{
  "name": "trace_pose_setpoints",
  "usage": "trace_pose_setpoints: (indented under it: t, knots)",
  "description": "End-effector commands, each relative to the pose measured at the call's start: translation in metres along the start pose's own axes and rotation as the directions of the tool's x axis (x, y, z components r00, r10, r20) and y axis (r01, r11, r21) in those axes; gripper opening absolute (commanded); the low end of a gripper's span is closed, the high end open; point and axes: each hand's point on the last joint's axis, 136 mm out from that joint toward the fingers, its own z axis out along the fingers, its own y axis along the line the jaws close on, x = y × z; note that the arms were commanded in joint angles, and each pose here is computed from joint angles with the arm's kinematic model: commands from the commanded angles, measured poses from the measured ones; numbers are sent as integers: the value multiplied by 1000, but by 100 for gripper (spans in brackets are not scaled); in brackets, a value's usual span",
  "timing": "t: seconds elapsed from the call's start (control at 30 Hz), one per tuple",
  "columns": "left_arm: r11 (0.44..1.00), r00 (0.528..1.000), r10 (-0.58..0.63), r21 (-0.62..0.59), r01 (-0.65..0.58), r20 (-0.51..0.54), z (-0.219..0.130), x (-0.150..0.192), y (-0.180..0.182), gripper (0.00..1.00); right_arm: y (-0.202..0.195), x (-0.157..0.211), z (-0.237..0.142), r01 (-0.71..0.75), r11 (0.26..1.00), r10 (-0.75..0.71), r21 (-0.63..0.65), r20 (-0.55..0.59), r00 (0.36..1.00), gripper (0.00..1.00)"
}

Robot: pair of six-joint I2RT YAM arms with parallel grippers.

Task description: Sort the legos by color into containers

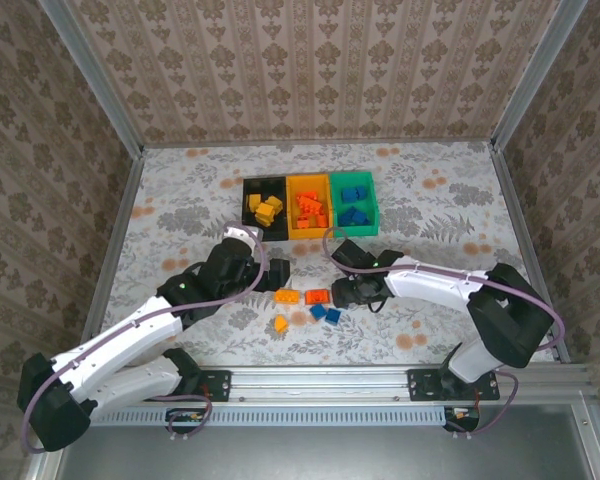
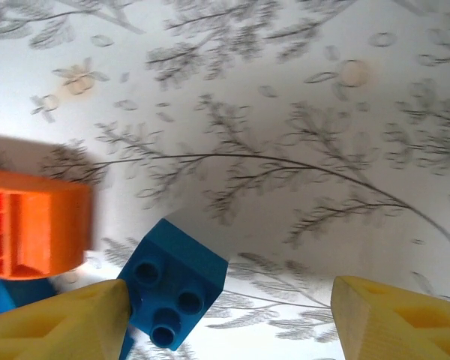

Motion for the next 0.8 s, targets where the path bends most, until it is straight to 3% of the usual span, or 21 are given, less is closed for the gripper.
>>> trace_pose_setpoints:
  t: [0.0, 0.1, 0.23, 0.37, 0.57, 0.77]
  knots:
    - [1000, 1000, -14, -22, 14, 10, -3, 0, 6, 100, -53, 21, -4, -29, 981, 38, 193, -43, 998, 72]
    - [999, 1000, -17, -28, 17, 4, -2, 2, 8, 100, -52, 15, -13, -39, 987, 40, 158, -6, 999, 74]
    - [998, 999, -37, -52, 37, -4, -2, 4, 13, 100, -19, 1, -29, -38, 999, 39, -18, 67, 997, 86]
    - [998, 999, -42, -39, 42, -2, -1, 4, 12, 100, -11, 4, -14, -65, 998, 66, -24, 14, 998, 87]
    - [998, 999, -50, -43, 50, -3, -2, 5, 14, 100, -22, 11, 12, -96, 993, 99, 75, -36, 994, 79]
    - [997, 998, -55, -49, 55, 1, -2, 6, 18, 100, -33, 12, 17, -98, 986, 103, 135, -33, 994, 59]
